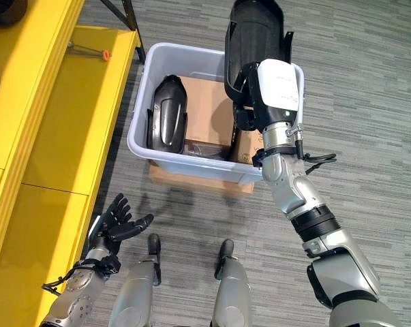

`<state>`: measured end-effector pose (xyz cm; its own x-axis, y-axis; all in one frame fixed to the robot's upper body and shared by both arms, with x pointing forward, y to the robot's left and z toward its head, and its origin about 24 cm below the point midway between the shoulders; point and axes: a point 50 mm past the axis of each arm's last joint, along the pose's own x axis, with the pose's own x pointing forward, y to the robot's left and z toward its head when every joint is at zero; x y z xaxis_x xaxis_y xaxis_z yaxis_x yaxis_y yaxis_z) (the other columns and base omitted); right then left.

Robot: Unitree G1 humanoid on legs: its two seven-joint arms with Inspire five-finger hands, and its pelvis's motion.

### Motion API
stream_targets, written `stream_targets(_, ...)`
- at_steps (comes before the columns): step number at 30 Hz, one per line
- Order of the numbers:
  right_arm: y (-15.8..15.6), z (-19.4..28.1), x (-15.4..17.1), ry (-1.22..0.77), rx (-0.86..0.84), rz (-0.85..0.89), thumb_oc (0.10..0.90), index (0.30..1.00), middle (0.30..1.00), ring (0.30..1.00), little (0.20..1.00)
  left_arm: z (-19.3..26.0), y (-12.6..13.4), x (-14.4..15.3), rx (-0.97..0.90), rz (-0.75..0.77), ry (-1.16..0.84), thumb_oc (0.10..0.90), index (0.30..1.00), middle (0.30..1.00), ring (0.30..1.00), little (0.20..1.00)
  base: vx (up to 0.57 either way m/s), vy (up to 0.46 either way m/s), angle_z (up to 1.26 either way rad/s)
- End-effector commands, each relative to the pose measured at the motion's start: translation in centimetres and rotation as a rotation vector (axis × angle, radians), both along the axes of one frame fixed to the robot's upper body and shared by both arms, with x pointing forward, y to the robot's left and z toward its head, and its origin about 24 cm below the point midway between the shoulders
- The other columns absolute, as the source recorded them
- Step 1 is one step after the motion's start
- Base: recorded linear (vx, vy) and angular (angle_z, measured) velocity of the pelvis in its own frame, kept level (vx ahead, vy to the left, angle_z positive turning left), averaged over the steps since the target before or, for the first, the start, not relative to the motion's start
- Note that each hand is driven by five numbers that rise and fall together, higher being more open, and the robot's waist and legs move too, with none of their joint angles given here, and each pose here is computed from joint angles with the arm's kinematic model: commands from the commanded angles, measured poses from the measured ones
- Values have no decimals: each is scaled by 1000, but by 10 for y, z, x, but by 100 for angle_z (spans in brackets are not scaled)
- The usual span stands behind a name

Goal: Move parts from the plastic box to the shelf.

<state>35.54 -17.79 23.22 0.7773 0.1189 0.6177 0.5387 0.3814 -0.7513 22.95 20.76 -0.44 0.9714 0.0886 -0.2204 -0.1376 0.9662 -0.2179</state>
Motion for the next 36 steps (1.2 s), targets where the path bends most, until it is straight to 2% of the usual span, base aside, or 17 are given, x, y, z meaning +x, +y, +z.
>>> stream_targets(1,5,61,-22,-288,-63,87,400,300,300,300,300,15,5,-10,52,-38,-98,900,1000,1000,1000,1000,56,-45,-4)
stream_targets(11,25,52,-26,-219,-68,216,400,300,300,300,300,9,13,-21,70,-12,-63,900,1000,1000,1000,1000,45,-69,-2)
stream_targets(17,38,51,-31,-218,-26,298,400,300,300,300,300,7,18,-28,61,46,-54,900,1000,1000,1000,1000,13,-126,1)
stream_targets(21,51,52,-33,-204,5,392,400,300,300,300,300,-6,23,-47,5,148,0,900,1000,1000,1000,1000,-91,-218,6)
stream_targets(25,63,63,-32,-207,-13,447,400,300,300,300,300,-10,27,-53,0,164,19,900,1000,1000,1000,1000,-210,-114,4)
stream_targets(29,54,57,-31,-200,19,417,400,300,300,300,300,-15,19,-43,-10,102,42,900,1000,1000,1000,1000,-211,-119,120)
stream_targets(36,37,52,-34,-206,13,346,400,300,300,300,300,3,5,-27,-13,11,-45,900,1000,1000,1000,1000,-117,66,128)
